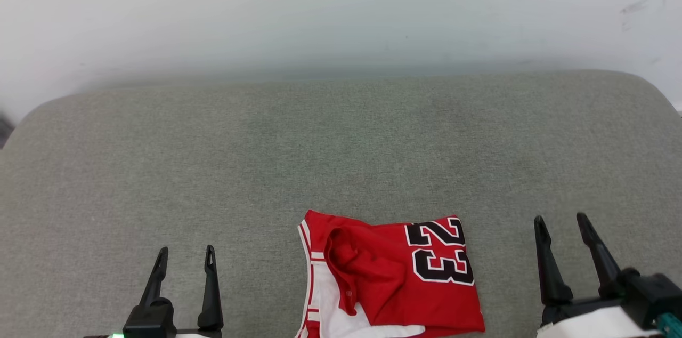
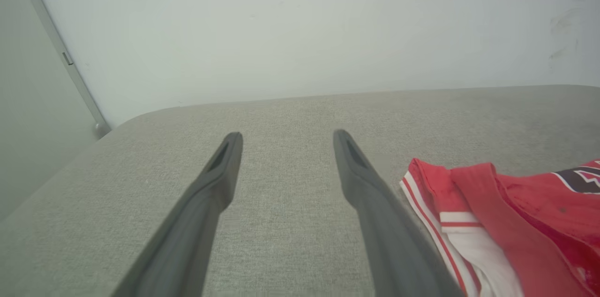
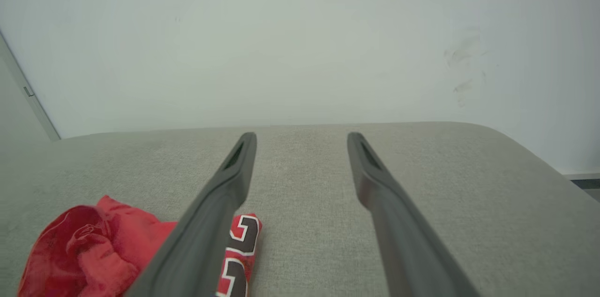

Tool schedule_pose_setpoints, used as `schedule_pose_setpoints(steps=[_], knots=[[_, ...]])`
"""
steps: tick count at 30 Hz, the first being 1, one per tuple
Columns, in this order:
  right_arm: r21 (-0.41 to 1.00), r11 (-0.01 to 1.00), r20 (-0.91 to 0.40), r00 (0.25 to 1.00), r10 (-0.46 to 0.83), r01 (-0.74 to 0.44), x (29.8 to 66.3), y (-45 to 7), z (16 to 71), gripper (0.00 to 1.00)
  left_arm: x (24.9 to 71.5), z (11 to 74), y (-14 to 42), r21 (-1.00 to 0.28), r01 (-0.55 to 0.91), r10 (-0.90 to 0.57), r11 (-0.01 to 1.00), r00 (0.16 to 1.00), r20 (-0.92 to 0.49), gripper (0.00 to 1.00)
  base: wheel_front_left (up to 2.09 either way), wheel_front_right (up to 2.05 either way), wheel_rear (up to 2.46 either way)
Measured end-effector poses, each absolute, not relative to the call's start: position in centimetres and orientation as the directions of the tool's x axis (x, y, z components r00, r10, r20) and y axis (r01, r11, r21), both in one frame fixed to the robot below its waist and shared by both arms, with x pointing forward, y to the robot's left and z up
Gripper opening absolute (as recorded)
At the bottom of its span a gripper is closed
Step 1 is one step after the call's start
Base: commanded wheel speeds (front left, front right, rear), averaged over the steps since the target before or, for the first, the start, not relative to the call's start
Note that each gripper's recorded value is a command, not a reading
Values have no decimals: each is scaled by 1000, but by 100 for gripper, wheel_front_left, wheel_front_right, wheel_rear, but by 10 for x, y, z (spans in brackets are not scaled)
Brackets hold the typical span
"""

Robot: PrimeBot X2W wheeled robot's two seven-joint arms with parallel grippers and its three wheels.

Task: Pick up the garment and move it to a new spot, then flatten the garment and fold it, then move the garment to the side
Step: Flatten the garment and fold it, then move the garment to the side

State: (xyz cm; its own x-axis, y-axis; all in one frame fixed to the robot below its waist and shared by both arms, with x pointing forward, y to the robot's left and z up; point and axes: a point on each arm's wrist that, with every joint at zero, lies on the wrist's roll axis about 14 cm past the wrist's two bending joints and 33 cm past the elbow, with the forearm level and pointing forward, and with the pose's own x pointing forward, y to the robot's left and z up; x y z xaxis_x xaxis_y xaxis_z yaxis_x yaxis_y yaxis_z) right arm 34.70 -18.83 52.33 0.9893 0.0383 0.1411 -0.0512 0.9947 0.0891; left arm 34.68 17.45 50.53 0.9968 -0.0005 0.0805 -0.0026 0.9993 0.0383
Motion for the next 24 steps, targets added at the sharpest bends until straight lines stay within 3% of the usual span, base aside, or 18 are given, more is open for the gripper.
schedule_pose_setpoints(steps=[13,18,22,24], knots=[[110,993,116,993,31,-44,335,-187,515,100,339,502,176,28,-9,7,1000,998,68,100,0,0,0],[46,997,248,968,48,-62,360,-188,559,100,340,500,175,24,-8,6,1000,998,63,100,0,0,0],[-74,990,379,915,140,-121,386,-181,612,100,344,497,174,20,-5,4,1000,999,53,100,0,0,0],[-145,977,369,907,202,-159,401,-174,627,100,347,496,173,19,-2,1,1000,999,50,100,0,0,0]])
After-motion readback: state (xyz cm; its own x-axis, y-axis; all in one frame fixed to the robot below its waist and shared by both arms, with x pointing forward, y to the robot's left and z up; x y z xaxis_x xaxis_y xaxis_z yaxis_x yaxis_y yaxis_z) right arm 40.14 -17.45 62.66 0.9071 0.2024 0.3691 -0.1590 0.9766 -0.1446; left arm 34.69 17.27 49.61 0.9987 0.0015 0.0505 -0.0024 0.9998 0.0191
